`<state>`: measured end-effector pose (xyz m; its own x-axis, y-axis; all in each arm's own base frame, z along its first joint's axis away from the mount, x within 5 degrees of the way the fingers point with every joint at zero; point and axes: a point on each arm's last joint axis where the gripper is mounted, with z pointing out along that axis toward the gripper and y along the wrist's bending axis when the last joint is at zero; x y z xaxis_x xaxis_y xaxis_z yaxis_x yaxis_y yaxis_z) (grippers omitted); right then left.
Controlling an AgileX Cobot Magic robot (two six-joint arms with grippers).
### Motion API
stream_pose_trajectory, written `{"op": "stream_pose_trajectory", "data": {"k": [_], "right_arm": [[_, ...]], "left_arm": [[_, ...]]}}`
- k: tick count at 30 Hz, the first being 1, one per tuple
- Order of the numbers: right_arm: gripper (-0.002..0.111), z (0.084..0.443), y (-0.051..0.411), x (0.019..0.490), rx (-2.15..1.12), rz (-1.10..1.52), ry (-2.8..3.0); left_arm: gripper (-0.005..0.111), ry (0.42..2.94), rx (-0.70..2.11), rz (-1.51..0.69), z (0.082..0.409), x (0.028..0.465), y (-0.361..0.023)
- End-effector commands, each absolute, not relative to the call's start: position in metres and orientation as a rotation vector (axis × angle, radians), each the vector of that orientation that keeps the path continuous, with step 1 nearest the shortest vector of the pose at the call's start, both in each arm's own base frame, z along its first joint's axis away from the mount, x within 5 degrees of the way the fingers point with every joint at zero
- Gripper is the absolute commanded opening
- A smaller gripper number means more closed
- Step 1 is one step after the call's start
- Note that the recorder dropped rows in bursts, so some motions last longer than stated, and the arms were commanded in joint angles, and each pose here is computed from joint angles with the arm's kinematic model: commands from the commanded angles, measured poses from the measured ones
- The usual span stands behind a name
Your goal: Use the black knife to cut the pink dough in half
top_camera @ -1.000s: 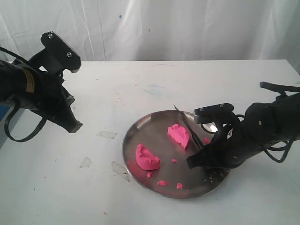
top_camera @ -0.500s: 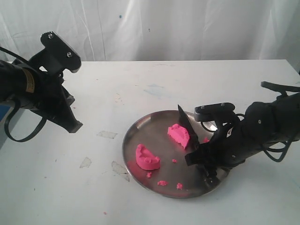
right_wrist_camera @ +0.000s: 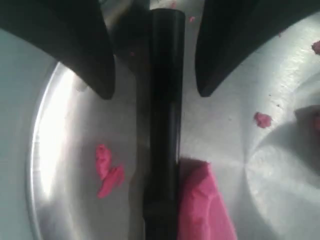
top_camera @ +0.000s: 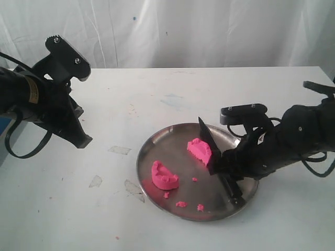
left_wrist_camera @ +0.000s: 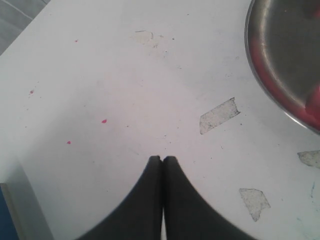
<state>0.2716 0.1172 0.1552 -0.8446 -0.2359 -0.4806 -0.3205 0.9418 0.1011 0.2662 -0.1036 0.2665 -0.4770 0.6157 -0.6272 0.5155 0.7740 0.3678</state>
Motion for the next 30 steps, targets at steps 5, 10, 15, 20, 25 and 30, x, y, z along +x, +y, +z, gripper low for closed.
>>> {"op": "stream_pose_trajectory", "data": {"k": [5,10,15,20,25,30], "right_arm": [[0.039,0.206,0.027,0.292,-0.055,0.129,2.593],[0.031,0.186,-0.019,0.276,0.217,0.08,2.653],[0.002,0.207,-0.02,0.262,0.178,0.033,2.475],[0.0,0.265,-0.018,0.24,0.158,0.023,2.225],[0.0,0.311,-0.016,0.202,0.109,-0.016,2.001],[0.0,0.331,-0.013,0.158,0.029,-0.094,1.821]], "left_arm": [[0.0,2.201,0.824,0.159,0.265,0.263,-0.102],[0.0,2.212,0.829,0.168,0.264,0.263,-0.101],[0.0,2.219,0.83,0.171,0.264,0.262,-0.101],[0.0,2.22,0.832,0.173,0.264,0.262,-0.101],[0.0,2.22,0.832,0.173,0.264,0.262,-0.101],[0.0,2.222,0.832,0.174,0.264,0.262,-0.1]]}}
